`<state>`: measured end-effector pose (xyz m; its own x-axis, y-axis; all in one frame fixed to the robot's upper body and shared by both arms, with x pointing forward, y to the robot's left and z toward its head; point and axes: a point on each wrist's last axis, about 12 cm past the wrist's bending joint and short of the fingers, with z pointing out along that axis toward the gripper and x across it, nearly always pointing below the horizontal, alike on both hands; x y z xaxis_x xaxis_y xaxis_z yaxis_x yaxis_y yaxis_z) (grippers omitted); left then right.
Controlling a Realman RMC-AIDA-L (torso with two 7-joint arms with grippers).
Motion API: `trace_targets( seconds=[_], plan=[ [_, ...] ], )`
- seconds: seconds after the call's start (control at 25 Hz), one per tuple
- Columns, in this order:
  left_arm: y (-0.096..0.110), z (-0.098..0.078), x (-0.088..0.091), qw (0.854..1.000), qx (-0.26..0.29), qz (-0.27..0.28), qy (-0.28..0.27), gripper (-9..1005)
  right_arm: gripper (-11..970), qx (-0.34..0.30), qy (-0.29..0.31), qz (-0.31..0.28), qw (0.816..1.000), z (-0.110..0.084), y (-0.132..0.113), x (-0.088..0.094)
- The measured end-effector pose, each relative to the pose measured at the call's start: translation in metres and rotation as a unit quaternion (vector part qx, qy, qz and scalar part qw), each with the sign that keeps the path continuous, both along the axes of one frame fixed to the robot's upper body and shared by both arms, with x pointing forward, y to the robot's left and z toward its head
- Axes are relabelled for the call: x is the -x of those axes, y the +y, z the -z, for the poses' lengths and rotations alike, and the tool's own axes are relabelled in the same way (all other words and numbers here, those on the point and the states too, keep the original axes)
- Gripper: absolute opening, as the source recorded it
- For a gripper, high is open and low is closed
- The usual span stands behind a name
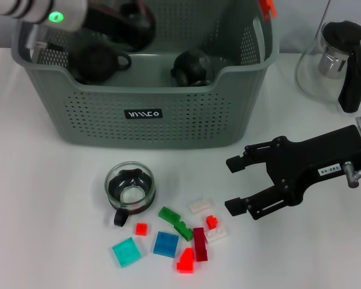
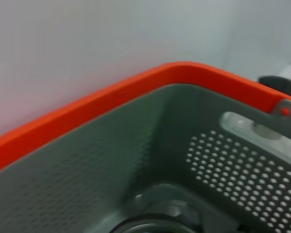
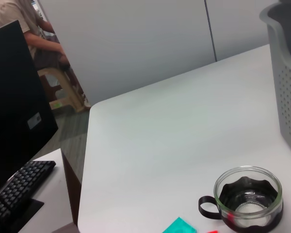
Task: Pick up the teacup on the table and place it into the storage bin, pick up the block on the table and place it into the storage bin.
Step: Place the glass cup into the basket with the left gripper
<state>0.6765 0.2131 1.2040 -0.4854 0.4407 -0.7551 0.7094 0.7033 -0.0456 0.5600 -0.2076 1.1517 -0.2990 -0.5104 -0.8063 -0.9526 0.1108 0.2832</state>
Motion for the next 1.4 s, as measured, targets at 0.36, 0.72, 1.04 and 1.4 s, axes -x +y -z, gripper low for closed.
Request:
trace_targets(
  seconds=[0.36, 0.72, 1.04, 1.4],
  plan=[
    [-0.03, 0.012, 0.003, 0.999, -0.021, 0.031, 0.001, 48, 940, 0.012, 0.001, -0.003, 1.0, 0.003, -0.001, 0.001],
    [-0.038, 0.014, 0.003, 0.999, -0.027, 0.036, -0.005, 51, 941, 0.014, 0.006, -0.001, 1.0, 0.006, -0.002, 0.003],
    [-0.041, 0.022, 0.001, 0.999, -0.037, 0.028, -0.011, 53, 941, 0.014, 0.007, 0.0, 1.0, 0.007, -0.002, 0.003],
    [-0.043, 0.031, -0.002, 0.998, -0.05, 0.017, -0.022, 56, 942, 0.013, 0.008, 0.0, 1.0, 0.007, -0.001, 0.003]
  ],
)
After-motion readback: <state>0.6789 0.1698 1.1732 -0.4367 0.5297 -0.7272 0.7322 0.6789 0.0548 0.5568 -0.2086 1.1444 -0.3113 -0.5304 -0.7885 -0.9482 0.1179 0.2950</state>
